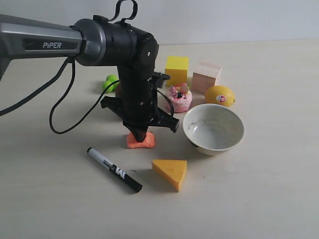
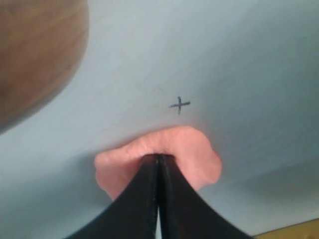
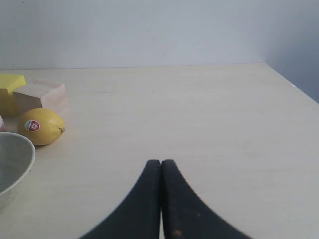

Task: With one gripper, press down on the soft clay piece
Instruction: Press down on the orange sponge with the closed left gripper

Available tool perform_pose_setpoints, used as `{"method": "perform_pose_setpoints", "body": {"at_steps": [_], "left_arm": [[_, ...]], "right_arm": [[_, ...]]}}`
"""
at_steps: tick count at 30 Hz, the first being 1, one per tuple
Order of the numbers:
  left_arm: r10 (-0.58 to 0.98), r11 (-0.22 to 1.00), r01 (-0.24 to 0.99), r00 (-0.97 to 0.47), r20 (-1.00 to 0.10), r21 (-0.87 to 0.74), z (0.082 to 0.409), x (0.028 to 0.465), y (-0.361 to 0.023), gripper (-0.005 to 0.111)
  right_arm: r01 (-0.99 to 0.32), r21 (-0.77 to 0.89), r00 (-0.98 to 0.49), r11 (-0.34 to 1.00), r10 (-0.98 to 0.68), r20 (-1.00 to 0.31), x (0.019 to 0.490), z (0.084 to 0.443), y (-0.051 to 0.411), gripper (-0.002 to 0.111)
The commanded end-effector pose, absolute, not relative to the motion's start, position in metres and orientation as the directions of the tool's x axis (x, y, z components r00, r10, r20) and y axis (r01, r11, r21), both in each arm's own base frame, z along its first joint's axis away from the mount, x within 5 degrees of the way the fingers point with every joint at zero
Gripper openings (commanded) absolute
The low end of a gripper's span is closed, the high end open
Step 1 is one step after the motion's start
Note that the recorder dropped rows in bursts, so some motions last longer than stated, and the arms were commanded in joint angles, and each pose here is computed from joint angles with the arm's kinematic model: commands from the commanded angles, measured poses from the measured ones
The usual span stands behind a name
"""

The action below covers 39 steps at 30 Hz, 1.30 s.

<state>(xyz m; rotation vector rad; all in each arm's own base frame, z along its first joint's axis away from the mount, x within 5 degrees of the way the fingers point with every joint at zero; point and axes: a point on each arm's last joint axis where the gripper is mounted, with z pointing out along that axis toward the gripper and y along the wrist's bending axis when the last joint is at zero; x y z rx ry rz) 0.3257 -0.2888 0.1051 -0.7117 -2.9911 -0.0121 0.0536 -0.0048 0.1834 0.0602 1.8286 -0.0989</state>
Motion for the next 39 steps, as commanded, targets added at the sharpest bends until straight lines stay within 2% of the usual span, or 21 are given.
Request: {"method": "perform_pose_setpoints", "body": {"at_steps": [1, 26, 39], "left_arm": [[0.423, 0.899, 0.438, -0.869, 0.256, 0.005, 0.065, 0.312, -0.283, 0.000], [0.428, 0.896, 0.445, -0.858, 0.285, -0.008, 0.058, 0.311, -0.284, 0.000], [0.440, 0.895, 0.446, -0.872, 0.213, -0.021, 0.083, 0.316, -0.286, 0.000]], "right_arm": [[0.097, -0.041, -0.250, 0.994, -0.016, -0.968, 0.053, 0.183, -0.005, 0.000], [0.097, -0.041, -0.252, 0.994, -0.015, -0.968, 0.053, 0.183, -0.005, 0.000], [0.097, -0.041, -0.252, 0.994, -0.015, -0.968, 0.053, 0.183, -0.005, 0.000]]}}
